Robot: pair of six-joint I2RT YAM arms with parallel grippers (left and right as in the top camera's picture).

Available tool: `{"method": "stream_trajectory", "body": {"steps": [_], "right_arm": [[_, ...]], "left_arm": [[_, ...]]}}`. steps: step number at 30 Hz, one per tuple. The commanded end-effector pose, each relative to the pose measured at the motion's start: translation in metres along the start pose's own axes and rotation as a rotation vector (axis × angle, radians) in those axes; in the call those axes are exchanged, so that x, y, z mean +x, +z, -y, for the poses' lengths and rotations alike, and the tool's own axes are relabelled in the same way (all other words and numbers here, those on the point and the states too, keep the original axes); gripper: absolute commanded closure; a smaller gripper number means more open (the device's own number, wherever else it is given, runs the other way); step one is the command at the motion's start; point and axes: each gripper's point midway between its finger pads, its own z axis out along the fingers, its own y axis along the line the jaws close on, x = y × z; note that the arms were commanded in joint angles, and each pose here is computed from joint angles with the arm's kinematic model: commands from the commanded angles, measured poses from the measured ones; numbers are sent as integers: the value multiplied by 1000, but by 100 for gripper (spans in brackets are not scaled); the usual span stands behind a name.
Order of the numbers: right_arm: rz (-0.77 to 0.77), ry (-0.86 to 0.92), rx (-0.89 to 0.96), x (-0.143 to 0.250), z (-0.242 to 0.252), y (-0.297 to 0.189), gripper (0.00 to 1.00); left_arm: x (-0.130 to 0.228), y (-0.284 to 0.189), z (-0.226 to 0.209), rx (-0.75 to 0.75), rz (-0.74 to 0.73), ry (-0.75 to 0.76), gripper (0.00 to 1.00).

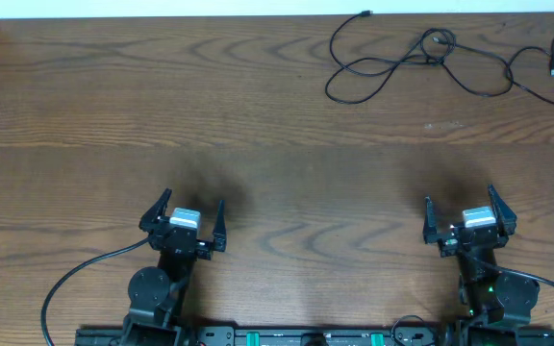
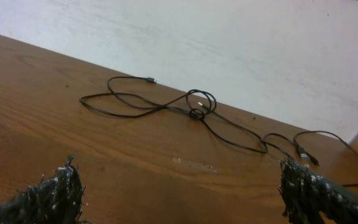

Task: Untangle cables

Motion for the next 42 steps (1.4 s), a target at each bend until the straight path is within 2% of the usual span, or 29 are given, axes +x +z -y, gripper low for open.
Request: {"method": "stream_trajectory", "body": {"steps": [1,8,24,42], "right_arm": [[-8,-5,4,2,1,0,1],[-8,-6,4,2,1,0,1],[-8,-5,4,2,1,0,1],[-8,-5,4,2,1,0,1]], "left_arm": [[17,0,-10,-52,-57,-31,2],[19,-1,-22,-98,-59,-78,2],[19,-2,-35,-151,-60,-84,2],[20,-2,-34,-150,-63,-84,2]]}}
